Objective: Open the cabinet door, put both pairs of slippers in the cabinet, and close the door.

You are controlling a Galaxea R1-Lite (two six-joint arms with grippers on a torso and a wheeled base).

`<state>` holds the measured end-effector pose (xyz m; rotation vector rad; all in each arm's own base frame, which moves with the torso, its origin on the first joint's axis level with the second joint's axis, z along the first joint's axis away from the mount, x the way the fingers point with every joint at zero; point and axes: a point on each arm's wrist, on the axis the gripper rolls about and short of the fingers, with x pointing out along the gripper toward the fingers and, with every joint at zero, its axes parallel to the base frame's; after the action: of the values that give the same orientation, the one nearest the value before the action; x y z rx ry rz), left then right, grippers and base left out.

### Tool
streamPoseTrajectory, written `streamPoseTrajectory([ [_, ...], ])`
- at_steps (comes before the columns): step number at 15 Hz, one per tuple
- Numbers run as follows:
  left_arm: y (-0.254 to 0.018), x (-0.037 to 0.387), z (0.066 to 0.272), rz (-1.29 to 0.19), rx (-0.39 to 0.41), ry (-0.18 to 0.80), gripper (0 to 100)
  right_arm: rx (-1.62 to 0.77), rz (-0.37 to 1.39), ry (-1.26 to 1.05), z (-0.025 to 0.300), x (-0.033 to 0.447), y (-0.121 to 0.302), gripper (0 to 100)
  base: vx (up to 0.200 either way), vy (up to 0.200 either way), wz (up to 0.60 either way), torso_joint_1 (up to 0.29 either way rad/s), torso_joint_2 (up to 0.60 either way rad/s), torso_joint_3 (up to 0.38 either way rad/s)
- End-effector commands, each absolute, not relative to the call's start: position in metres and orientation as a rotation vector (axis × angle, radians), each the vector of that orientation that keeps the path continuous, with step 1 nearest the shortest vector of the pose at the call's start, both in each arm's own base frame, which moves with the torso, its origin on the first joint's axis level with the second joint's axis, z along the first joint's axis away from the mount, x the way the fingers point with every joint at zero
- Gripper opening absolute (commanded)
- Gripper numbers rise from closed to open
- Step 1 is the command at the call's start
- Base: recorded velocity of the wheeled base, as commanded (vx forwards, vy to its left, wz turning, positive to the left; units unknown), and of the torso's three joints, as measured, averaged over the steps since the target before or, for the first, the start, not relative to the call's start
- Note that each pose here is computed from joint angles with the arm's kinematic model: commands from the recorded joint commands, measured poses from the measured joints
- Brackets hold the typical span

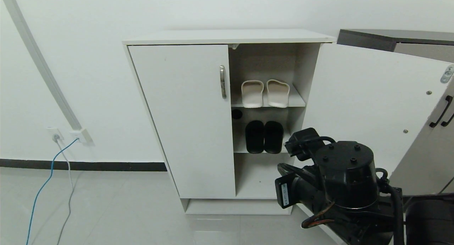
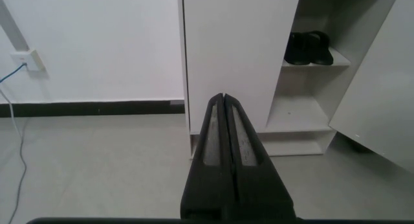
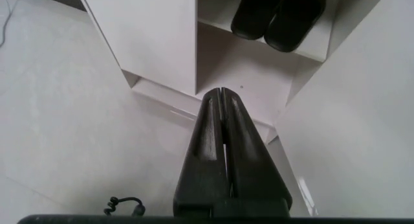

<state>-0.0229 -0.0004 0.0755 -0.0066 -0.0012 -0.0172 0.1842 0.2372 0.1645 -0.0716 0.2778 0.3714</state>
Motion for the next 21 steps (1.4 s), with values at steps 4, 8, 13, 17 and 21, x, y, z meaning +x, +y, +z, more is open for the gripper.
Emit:
streamPoseTrajectory([
  [4, -0.0004, -0.0228, 0.0755, -0.017, -0.006, 0.0, 0, -0.085, 0.367, 0.292, 0.1578, 0.1863, 0.2399, 0, 0.0, 0.0, 0.0, 0.0, 0.0, 0.0],
  [8, -0.0004, -0.0228, 0.0755, -0.017, -0.008, 0.0, 0, -0.088, 0.367, 0.292, 0.1573, 0.1865, 0.2401, 0, 0.0, 0.0, 0.0, 0.016, -0.24, -0.288],
  [13, -0.0004, -0.0228, 0.0755, -0.017, -0.008, 0.0, 0, -0.104, 0.368, 0.295, 0.1555, 0.1859, 0.2393, 0, 0.0, 0.0, 0.0, 0.072, -0.47, -0.362],
  [17, -0.0004, -0.0228, 0.0755, -0.017, -0.008, 0.0, 0, -0.105, 0.368, 0.296, 0.1552, 0.1858, 0.2391, 0, 0.0, 0.0, 0.0, 0.123, -0.47, -0.339],
  [21, -0.0004, -0.0228, 0.0755, -0.017, -0.008, 0.0, 0, -0.107, 0.371, 0.297, 0.1549, 0.1846, 0.2392, 0, 0.0, 0.0, 0.0, 0.159, -0.48, -0.323],
])
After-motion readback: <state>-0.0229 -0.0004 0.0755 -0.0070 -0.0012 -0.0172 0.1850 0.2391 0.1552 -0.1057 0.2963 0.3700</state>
